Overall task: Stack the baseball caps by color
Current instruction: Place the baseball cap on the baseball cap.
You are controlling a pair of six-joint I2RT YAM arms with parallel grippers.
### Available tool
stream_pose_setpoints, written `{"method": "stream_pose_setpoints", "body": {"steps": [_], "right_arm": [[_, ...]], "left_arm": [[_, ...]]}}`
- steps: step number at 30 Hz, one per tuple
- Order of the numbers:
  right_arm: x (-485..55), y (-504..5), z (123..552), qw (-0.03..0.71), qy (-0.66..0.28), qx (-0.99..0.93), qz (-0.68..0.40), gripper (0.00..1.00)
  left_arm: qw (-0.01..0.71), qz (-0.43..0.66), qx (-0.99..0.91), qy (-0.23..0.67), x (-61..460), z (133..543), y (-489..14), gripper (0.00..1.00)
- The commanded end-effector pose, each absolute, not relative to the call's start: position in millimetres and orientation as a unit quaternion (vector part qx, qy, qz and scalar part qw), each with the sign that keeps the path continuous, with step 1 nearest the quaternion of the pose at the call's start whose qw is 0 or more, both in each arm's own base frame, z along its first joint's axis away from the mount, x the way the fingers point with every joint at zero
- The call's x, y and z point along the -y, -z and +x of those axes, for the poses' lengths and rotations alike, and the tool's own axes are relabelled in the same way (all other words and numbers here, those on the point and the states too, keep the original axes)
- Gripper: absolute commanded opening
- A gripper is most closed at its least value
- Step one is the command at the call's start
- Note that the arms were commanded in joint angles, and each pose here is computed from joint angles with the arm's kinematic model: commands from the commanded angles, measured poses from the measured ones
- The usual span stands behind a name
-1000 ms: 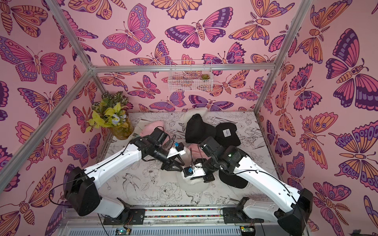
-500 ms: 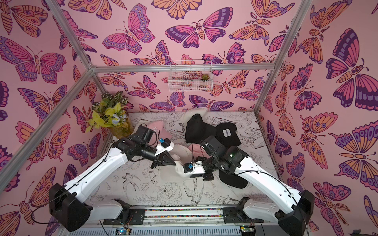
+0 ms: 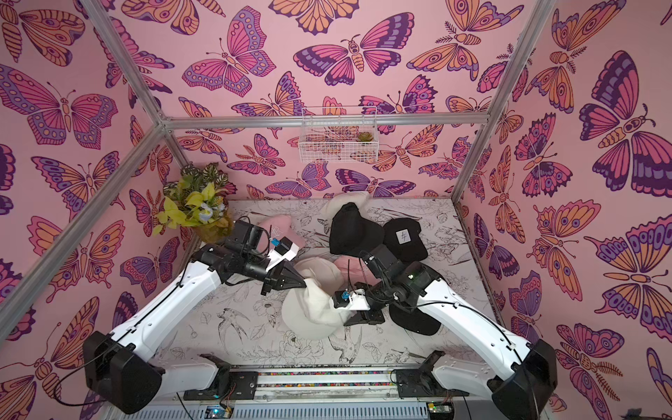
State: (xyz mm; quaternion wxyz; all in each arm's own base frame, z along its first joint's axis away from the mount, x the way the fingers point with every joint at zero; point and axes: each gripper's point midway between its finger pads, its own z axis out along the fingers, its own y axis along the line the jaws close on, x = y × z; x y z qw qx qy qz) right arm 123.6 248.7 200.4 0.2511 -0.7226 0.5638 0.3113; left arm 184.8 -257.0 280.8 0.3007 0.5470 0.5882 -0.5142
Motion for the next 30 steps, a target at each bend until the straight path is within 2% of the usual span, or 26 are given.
{"method": "stream_pose_setpoints", "body": {"steps": [1,6,11,16,22,26,30], "right_arm": [[-244.1,-198.4,122.5,0.258,-0.332,-0.561,-0.713,0.41],[-241.2,-186.4,131.6,0.255,-0.315,-0.578,-0.708,0.36],[-236.6,-185.1,141.9,0.262,-0.305,-0.595,-0.696,0.21],[-235.8,-185.0,147.8,0.26,-0.301,-0.607,-0.688,0.0],[-248.4,-201.4,167.3,0.238,-0.317,-0.642,-0.656,0.0],[-251.8,-200.1,175.8,0.172,-0.323,-0.666,-0.65,0.0],[-262.4,-202.6,189.7,0.14,-0.333,-0.686,-0.631,0.0]], "left_arm": [[0.303,0.541,-0.576,0.532,253.7,177.7,-290.6,0.0],[0.305,0.54,-0.58,0.529,253.1,179.7,-289.5,0.0],[0.302,0.535,-0.592,0.523,251.7,184.3,-281.3,0.0],[0.302,0.523,-0.615,0.507,250.7,193.7,-267.3,0.0],[0.341,0.455,-0.706,0.422,246.0,249.3,-229.8,0.0],[0.342,0.418,-0.732,0.417,242.4,262.1,-225.7,0.0],[0.353,0.369,-0.758,0.406,238.5,278.2,-221.3,0.0]]}}
